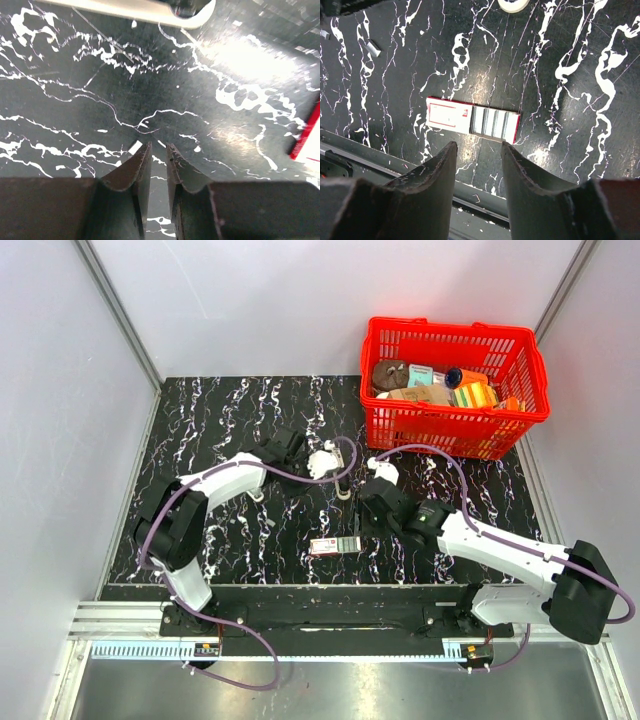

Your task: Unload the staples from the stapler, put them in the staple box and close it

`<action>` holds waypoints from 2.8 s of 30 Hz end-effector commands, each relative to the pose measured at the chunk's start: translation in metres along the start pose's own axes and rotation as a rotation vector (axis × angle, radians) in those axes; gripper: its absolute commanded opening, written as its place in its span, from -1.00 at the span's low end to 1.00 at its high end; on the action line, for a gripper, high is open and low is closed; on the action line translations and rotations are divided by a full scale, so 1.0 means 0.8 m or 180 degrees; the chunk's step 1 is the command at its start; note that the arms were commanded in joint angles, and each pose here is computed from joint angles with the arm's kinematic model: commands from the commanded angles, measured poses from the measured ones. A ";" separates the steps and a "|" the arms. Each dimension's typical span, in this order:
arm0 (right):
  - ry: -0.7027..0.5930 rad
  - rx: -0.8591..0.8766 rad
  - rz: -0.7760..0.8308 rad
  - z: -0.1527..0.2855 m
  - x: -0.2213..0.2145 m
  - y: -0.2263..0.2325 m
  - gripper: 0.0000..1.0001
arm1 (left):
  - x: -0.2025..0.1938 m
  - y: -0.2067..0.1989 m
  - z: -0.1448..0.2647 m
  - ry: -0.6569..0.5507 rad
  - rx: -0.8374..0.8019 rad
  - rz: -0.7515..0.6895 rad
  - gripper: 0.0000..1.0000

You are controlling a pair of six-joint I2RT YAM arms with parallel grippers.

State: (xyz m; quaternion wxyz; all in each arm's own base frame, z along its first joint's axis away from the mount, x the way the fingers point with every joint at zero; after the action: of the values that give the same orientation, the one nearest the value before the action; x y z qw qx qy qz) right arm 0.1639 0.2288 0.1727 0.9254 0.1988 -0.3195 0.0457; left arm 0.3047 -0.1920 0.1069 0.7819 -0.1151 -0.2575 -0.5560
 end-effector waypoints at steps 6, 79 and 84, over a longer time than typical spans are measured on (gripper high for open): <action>-0.0119 -0.0057 0.0003 -0.008 0.008 -0.005 -0.06 | 0.028 0.003 0.039 -0.0336 -0.0210 0.0053 -0.38; -0.0165 0.0001 0.0013 -0.004 0.023 -0.013 0.28 | -0.075 -0.008 0.051 0.0256 -0.0429 -0.0852 0.08; -0.0171 0.0011 0.0010 -0.002 0.023 -0.013 0.28 | -0.079 -0.011 0.045 0.0281 -0.0436 -0.0704 0.07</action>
State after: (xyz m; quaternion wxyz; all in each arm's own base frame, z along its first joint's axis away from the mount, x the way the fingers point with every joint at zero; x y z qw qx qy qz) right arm 0.1798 0.2209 0.1681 0.9239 0.1880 -0.3303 0.0430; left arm 0.2683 -0.1198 0.0918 0.7109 -0.0982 -0.1742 -0.6743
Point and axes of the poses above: each gripper's point midway between its finger pads, its own z axis back along the fingers, its own y axis along the line the jaws close on, x = y × z, the point moved 7 cm from there along z, back along the fingers, and after that the axes turned 1 degree about z, right-handed, at the moved point
